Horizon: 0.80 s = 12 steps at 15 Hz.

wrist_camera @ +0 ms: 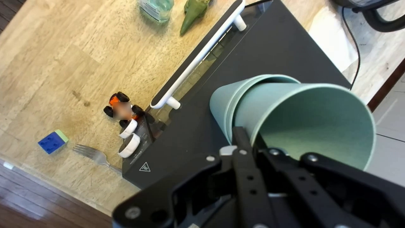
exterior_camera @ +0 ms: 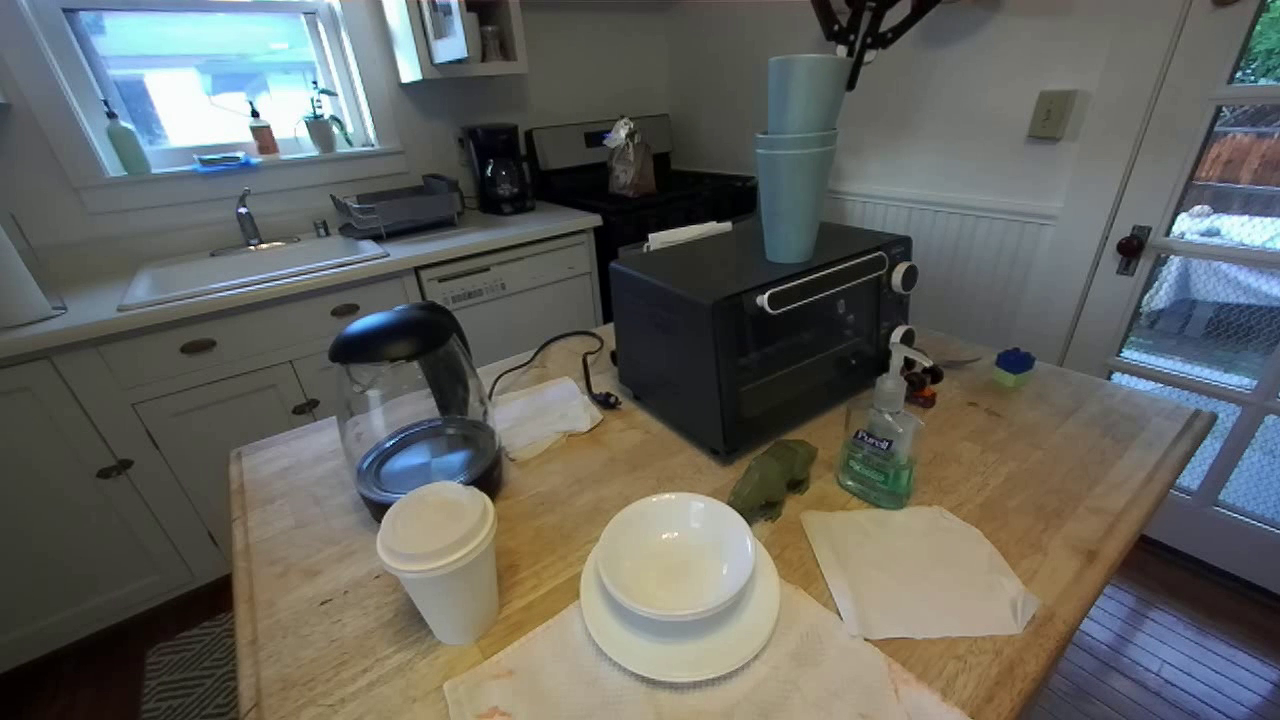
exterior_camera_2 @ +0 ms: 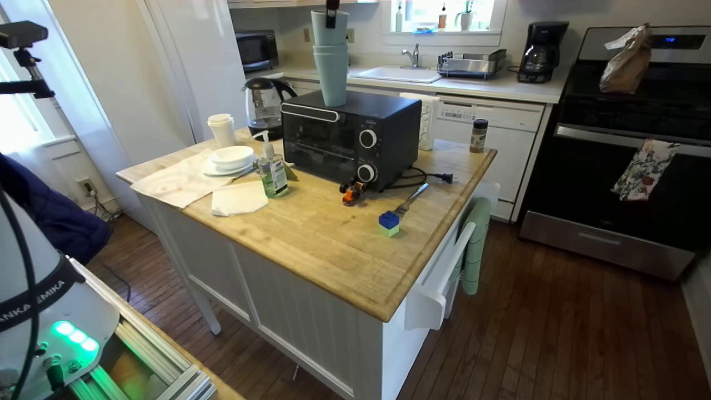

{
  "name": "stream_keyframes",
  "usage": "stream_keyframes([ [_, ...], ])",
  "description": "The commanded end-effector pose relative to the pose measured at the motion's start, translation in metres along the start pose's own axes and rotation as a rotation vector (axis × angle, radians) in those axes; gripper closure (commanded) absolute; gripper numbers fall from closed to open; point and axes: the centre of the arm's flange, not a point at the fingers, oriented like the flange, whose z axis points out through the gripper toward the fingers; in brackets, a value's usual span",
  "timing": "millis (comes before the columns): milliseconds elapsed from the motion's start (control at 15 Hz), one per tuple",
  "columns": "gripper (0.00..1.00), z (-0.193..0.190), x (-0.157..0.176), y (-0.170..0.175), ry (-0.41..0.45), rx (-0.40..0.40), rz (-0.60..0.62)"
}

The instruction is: Pick up the blue cup on the far left and put it in the middle blue cup, pick up the blue cup on the right and put it in the stacked blue cups

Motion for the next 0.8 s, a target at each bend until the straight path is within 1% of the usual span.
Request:
stream_keyframes([
  [0, 0.85, 0.006, -0.004, -0.006, 0.026, -0.009, 0.009],
  [67, 0.69, 0.007, -0.004, -0.006, 0.032, -0.009, 0.011],
  [200, 0.57, 0.006, -0.004, -0.008, 0.042, -0.007, 0.013],
  [467, 0.29, 0.002, -0.005, -0.009, 0.06, 0.021, -0.004],
  [533, 0.21, -0.001, -0.007, -0.01, 0.072, 0.036, -0.033],
  [733, 0.02, -0.011, -0.014, -0.013, 0.118, 0.077, -0.154],
])
